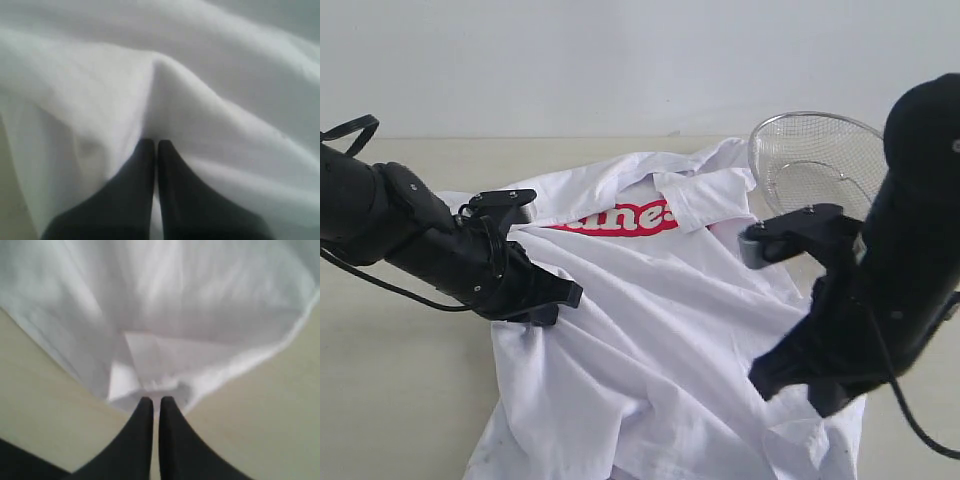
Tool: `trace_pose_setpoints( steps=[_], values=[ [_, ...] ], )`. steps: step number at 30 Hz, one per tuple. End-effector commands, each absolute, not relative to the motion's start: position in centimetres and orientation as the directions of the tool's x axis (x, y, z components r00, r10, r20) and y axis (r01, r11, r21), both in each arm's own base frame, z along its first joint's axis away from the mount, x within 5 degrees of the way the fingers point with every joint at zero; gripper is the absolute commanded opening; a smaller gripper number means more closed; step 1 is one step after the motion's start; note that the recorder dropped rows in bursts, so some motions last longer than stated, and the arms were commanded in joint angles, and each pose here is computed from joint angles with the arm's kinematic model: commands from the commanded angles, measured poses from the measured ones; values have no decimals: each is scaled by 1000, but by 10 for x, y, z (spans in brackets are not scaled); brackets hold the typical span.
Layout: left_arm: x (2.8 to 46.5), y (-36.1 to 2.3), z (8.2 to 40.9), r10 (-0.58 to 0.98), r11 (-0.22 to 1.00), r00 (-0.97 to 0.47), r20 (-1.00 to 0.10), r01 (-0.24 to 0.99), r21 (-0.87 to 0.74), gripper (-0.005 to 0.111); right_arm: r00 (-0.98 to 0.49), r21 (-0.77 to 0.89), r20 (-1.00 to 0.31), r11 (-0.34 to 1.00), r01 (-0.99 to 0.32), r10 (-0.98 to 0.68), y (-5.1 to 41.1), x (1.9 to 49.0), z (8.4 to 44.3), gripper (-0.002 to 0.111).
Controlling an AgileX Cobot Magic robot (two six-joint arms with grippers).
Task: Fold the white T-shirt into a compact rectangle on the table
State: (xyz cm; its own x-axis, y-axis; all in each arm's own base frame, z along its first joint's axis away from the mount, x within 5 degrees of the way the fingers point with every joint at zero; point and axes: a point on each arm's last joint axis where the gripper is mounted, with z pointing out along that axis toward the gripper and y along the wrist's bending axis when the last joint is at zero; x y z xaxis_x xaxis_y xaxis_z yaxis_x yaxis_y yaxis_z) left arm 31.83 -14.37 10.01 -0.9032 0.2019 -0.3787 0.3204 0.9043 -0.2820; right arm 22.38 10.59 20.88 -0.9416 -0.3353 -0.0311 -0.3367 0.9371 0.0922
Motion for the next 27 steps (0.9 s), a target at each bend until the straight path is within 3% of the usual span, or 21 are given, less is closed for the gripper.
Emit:
trace_pose_setpoints(
  steps=[1, 9, 18, 27],
  values=[
    [315, -136, 87, 237, 910, -904, -355, 335, -245, 5, -944, 132, -78, 935, -329, -321, 122, 251, 190, 0],
    [315, -137, 87, 236, 909, -906, -351, 334, -250, 5, -934, 101, 23, 931, -351, -355, 133, 282, 153, 0],
    [315, -137, 87, 236, 909, -906, -351, 334, -250, 5, -853, 65, 351, 919, -388, -385, 119, 257, 154, 0],
    [316, -136, 87, 234, 911, -905, -356, 332, -246, 5, -885, 9, 306, 930, -367, -352, 101, 229, 177, 0]
  ],
)
